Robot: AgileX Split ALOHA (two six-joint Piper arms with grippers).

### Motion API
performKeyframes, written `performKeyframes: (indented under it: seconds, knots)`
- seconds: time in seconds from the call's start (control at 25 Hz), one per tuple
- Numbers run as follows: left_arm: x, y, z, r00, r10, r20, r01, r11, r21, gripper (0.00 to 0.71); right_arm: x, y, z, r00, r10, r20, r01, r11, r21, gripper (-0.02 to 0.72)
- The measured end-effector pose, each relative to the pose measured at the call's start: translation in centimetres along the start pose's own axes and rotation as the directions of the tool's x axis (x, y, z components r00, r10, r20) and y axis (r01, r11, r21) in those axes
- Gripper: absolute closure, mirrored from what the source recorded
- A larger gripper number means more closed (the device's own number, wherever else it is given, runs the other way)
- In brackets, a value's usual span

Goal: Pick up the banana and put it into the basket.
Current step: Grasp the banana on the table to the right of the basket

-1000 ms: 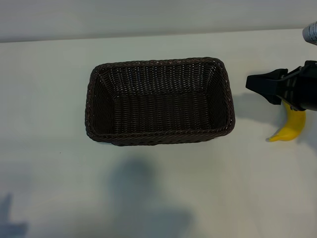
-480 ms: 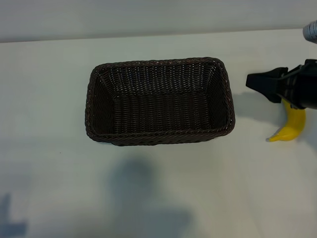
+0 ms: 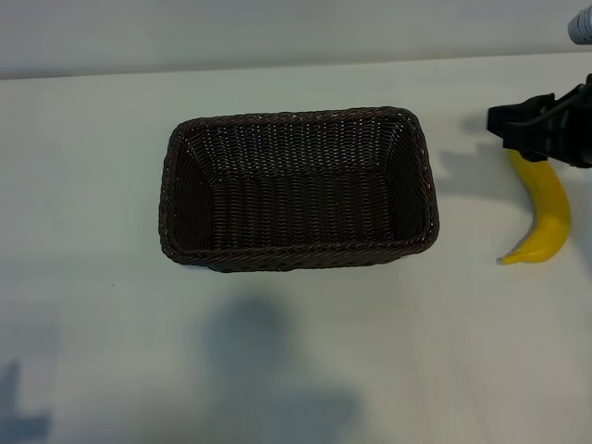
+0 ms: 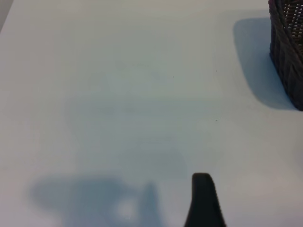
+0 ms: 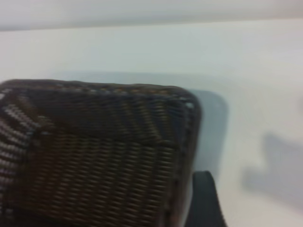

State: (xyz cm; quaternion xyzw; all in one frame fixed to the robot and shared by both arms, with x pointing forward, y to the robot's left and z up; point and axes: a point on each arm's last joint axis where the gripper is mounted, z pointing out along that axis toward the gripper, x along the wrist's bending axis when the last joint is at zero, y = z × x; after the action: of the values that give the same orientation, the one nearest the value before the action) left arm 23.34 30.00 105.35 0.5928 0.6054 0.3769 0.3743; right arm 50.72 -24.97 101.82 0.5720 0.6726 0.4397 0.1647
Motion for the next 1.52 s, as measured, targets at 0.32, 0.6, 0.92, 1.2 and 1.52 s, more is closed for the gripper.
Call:
performKeyframes:
  seconds: [0.32, 0.6, 0.92, 1.2, 1.52]
  knots:
    - [0.0, 0.0, 0.0, 1.000, 0.000, 0.000, 0.000, 1.000, 0.000, 0.181, -0.9, 0.3, 0.1, 0.994, -0.052, 0.100, 0.051, 0.999, 0.009, 0.191]
    - [0.0, 0.0, 0.0, 1.000, 0.000, 0.000, 0.000, 1.000, 0.000, 0.181, -1.8, 0.7, 2.2, 0.991, -0.074, 0.113, 0.066, 0.995, 0.076, 0.191]
    - [0.0, 0.0, 0.0, 1.000, 0.000, -0.001, 0.000, 1.000, 0.000, 0.181, -2.7, 0.6, 4.7, 0.991, -0.088, 0.102, 0.062, 0.970, 0.234, 0.180]
    - [0.0, 0.0, 0.0, 1.000, 0.000, -0.001, 0.000, 1.000, 0.000, 0.181, -3.9, 1.1, 5.6, 0.976, -0.111, 0.185, 0.038, 0.933, 0.357, 0.146]
    - [0.0, 0.0, 0.0, 1.000, 0.001, -0.001, -0.001, 1.000, 0.000, 0.181, -5.3, 0.3, 7.6, 0.963, -0.110, 0.246, -0.005, 0.905, 0.425, 0.125]
